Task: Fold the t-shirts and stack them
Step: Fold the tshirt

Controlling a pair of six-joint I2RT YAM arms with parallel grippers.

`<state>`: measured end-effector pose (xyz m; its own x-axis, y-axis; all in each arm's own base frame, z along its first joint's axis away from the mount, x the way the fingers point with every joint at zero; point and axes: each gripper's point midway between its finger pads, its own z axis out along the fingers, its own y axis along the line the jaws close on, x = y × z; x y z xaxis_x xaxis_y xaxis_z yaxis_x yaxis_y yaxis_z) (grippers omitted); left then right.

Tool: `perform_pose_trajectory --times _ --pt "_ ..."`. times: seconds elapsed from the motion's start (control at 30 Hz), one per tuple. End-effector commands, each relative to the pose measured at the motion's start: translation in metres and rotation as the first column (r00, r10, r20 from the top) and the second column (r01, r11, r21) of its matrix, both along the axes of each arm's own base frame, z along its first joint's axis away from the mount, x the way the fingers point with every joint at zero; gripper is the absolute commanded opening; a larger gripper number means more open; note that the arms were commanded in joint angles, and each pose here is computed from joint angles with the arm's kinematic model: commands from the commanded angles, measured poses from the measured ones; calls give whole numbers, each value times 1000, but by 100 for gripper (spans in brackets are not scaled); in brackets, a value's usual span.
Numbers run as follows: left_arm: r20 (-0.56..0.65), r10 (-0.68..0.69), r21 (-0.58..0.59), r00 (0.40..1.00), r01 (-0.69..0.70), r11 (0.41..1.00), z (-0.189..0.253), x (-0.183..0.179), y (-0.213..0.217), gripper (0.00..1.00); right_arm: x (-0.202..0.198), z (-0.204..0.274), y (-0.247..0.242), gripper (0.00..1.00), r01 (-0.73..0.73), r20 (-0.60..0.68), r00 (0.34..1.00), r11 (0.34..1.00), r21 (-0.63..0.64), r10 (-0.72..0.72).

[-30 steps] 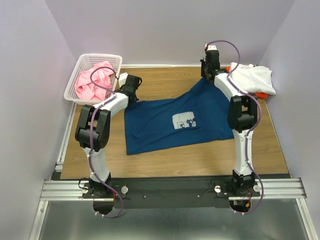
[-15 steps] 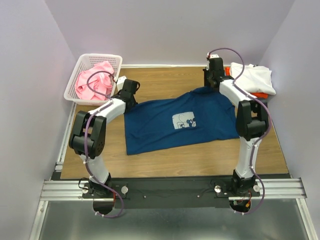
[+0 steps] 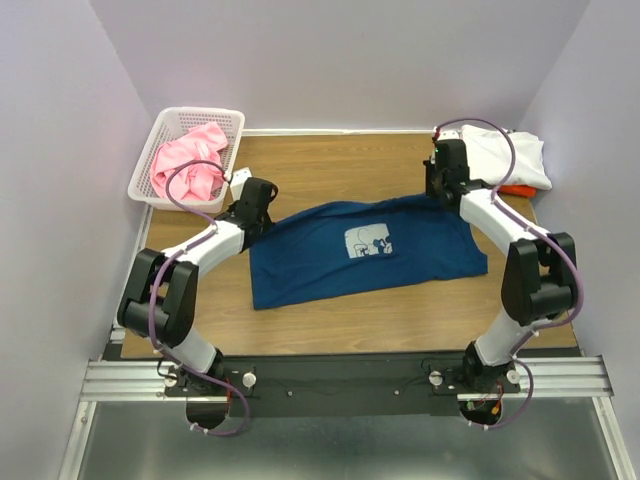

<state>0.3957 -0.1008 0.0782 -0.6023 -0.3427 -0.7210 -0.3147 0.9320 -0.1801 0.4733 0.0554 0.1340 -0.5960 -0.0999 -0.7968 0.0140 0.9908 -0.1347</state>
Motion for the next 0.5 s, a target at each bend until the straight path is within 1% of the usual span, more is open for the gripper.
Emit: perform_pose_trajectory --times 0.0,0.07,0.27,0.47 --pt "53 43 -25 998 -41 999 12 -5 5 0 -18 20 -9 1 50 50 998 999 -1 -50" --pt "59 43 -30 997 -42 999 14 -9 6 0 -28 16 -16 1 80 44 996 997 -10 -80" --pt "68 35 -51 997 -32 998 14 -21 6 0 -48 27 -31 1 138 78 988 990 -33 -135" --pt "93 25 -74 995 -19 997 19 -31 5 0 -61 32 -28 1 113 88 990 994 0 -113"
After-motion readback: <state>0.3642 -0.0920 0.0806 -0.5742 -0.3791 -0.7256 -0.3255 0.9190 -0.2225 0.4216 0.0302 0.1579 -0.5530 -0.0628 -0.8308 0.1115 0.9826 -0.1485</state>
